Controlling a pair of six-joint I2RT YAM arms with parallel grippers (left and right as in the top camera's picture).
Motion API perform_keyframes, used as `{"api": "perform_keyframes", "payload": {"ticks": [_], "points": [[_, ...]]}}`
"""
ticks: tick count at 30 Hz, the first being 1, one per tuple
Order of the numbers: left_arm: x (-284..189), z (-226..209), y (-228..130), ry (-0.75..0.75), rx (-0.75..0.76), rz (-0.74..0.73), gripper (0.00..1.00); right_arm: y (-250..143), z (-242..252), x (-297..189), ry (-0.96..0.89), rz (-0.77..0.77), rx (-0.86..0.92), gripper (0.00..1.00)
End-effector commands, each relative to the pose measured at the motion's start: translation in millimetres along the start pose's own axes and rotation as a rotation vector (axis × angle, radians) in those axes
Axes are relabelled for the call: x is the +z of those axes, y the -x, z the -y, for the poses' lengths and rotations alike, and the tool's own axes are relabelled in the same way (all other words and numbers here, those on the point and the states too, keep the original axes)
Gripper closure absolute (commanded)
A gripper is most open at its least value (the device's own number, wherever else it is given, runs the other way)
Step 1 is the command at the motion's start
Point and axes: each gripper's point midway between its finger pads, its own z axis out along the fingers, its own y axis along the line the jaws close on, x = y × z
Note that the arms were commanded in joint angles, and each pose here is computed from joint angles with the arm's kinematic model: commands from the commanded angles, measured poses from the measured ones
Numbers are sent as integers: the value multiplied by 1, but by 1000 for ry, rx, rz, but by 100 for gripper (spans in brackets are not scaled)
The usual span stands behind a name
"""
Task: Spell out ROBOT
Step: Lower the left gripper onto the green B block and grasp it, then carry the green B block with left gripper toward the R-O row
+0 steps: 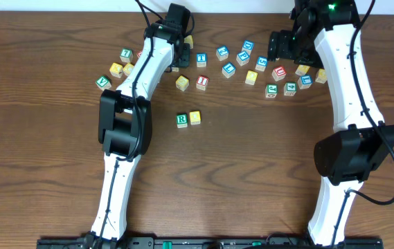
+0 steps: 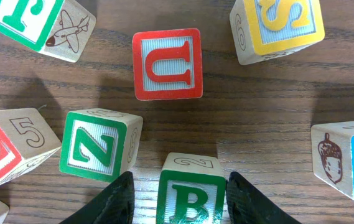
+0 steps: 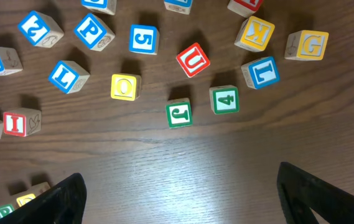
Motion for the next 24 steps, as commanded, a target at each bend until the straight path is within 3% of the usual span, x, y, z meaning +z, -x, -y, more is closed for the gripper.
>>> {"api": "perform_keyframes", "payload": {"ticks": [1, 8, 13, 24], "points": [[14, -5, -11, 25, 16, -33, 59, 5, 6, -1, -14, 15, -3, 7], [14, -5, -11, 25, 16, -33, 62, 6, 6, -1, -14, 17, -3, 6], [19, -6, -19, 30, 19, -59, 56, 5, 6, -1, -14, 15, -3, 6], [21, -7, -25, 34, 19, -76, 56, 6, 6, -1, -14, 17, -3, 5]]}}
